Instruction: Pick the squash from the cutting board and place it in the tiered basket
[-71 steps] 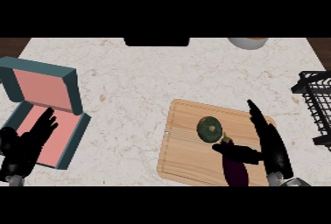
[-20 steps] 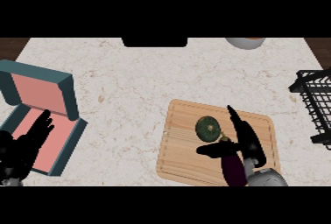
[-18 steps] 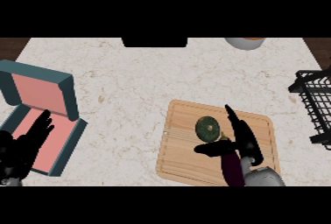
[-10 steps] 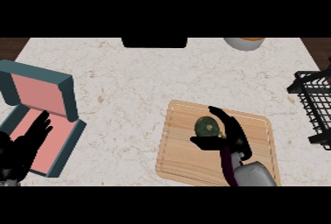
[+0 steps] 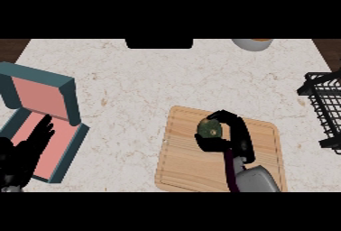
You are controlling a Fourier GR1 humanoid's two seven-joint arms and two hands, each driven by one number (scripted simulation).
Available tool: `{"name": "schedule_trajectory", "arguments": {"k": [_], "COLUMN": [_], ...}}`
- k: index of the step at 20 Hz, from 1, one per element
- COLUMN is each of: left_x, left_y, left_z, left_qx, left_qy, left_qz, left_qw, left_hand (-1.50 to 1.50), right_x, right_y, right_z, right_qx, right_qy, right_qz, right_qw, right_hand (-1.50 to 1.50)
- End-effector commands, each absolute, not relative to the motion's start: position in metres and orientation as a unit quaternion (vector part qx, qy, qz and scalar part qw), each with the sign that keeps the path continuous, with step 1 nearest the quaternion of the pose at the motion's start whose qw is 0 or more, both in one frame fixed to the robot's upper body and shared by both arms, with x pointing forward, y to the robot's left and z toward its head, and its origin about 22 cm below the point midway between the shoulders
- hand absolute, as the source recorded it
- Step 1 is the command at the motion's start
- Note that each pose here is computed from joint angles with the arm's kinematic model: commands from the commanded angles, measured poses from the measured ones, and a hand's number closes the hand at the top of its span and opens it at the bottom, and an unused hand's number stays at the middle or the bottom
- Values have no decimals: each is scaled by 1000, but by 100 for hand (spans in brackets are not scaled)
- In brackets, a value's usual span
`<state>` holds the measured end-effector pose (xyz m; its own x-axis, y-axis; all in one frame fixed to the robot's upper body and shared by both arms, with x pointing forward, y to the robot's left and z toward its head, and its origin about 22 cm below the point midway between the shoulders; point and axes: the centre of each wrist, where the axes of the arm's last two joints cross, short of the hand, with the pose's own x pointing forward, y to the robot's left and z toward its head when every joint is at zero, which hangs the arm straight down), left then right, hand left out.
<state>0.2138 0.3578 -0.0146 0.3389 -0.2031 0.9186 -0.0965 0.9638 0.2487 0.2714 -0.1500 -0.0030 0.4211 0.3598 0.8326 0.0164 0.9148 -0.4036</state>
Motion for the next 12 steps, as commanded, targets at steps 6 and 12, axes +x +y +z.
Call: {"name": "schedule_trajectory", "arguments": {"k": [6, 12], "left_x": [217, 206], "left_y": [361, 368], "left_z": [-9, -19], "left_qx": [134, 147], "left_qy": [-557, -547], "left_qz": [-27, -22], "left_qw": [819, 824], "left_hand": [0, 0], "right_x": [223, 182], "right_y": [-158, -139], "right_z": [19, 20], "right_qx": [-248, -326], "right_qy": [-521, -547], "right_qz": [123, 431], "right_qw": [807, 640], "right_hand": [150, 150]}}
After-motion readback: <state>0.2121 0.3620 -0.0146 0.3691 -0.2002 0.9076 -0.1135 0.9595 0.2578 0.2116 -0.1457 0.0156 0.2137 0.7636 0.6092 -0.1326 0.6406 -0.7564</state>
